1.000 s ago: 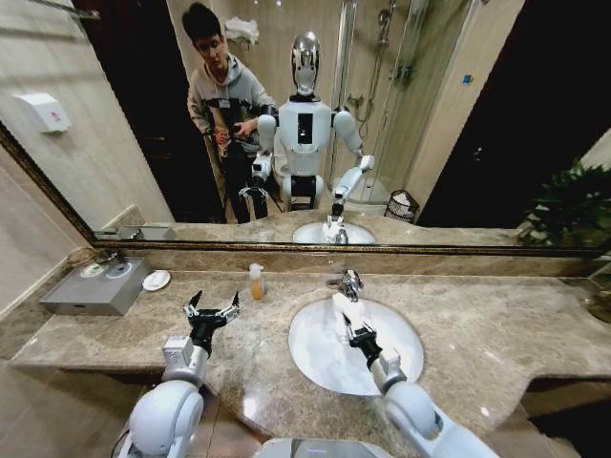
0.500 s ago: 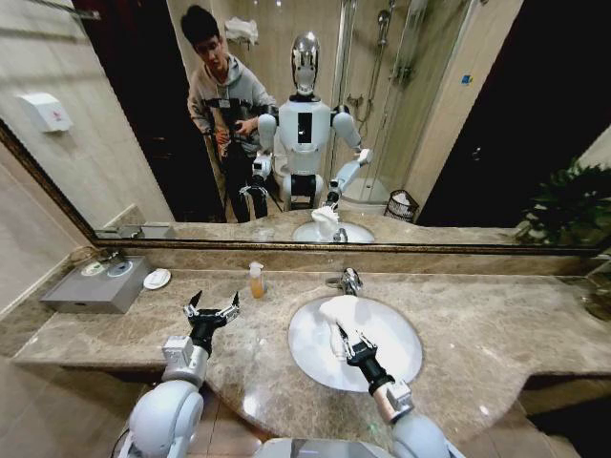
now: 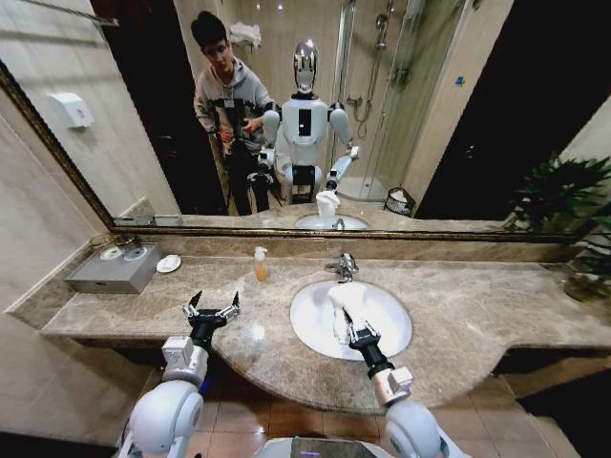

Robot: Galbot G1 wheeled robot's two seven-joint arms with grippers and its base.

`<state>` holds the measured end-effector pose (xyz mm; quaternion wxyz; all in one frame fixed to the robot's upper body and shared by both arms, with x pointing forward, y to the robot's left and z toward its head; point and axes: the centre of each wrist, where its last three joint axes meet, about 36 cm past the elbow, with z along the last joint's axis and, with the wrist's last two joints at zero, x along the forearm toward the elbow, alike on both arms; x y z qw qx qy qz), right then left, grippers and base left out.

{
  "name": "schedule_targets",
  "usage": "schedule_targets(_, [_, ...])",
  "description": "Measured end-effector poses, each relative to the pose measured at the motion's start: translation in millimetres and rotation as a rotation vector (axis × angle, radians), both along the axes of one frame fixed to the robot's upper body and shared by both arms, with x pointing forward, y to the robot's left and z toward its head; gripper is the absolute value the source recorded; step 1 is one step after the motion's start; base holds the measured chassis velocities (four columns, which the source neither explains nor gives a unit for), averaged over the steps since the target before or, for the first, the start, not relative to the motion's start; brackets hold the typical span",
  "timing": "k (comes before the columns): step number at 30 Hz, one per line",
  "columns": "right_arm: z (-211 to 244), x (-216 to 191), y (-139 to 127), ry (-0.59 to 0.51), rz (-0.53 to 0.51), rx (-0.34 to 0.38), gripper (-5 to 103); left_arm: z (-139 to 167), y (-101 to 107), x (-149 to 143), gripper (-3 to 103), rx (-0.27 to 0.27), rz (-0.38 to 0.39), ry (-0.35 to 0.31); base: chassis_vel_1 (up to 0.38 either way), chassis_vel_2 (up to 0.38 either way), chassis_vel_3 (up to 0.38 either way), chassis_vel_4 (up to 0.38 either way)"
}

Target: Pick up the towel from the sink counter and wipe the mirror surface.

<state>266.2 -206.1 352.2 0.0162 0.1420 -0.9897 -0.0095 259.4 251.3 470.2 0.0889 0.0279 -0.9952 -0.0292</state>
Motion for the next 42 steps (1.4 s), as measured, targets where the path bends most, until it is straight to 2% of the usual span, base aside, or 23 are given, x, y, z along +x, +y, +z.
schedule_targets(13, [-2, -10, -7, 0.004, -0.005, -0.002, 18, 0, 0, 0, 100, 0.0, 0.0, 0.0, -0.113, -0.108, 0.123, 0.087])
schedule_targets(17, [1, -8, -7, -0.013, -0.013, 0.004, 18, 0, 0, 0, 100, 0.0, 0.0, 0.0, -0.198, -0.21, 0.212, 0.221])
schedule_targets(20, [7, 7, -17, -0.032, -0.053, 0.0, 18, 0, 0, 0, 100, 0.0, 0.0, 0.0, -0.136, -0.169, 0.16, 0.09])
schedule_targets(23, [20, 43, -60, -0.03, -0.11, -0.052, 18, 0, 0, 0, 100, 0.0, 0.0, 0.0, -0.058, -0.078, 0.041, 0.006])
schedule_targets(24, [20, 43, -60, -0.03, -0.11, -0.052, 18, 0, 0, 0, 100, 0.0, 0.0, 0.0, 0.0, 0.0, 0.0, 0.0])
schedule_targets(29, [33, 72, -124, 0.065, -0.106, -0.214, 18, 0, 0, 0, 100, 0.0, 0.0, 0.0, 0.061, 0.04, -0.035, -0.031])
schedule_targets(30, [33, 72, -124, 0.065, -0.106, -0.214, 18, 0, 0, 0, 100, 0.0, 0.0, 0.0, 0.084, 0.054, -0.063, -0.056])
schedule_targets(32, [37, 77, -145, 0.15, -0.12, -0.262, 18, 0, 0, 0, 100, 0.0, 0.0, 0.0, 0.028, 0.027, -0.032, -0.01])
schedule_targets(35, [36, 77, -153, 0.196, -0.117, -0.296, 18, 0, 0, 0, 100, 0.0, 0.0, 0.0, 0.0, 0.0, 0.0, 0.0])
schedule_targets(36, [33, 79, -163, 0.214, -0.126, -0.337, 18, 0, 0, 0, 100, 0.0, 0.0, 0.0, 0.0, 0.0, 0.0, 0.0])
schedule_targets(42, [44, 89, -185, 0.187, -0.199, -0.396, 18, 0, 0, 0, 100, 0.0, 0.0, 0.0, 0.0, 0.0, 0.0, 0.0])
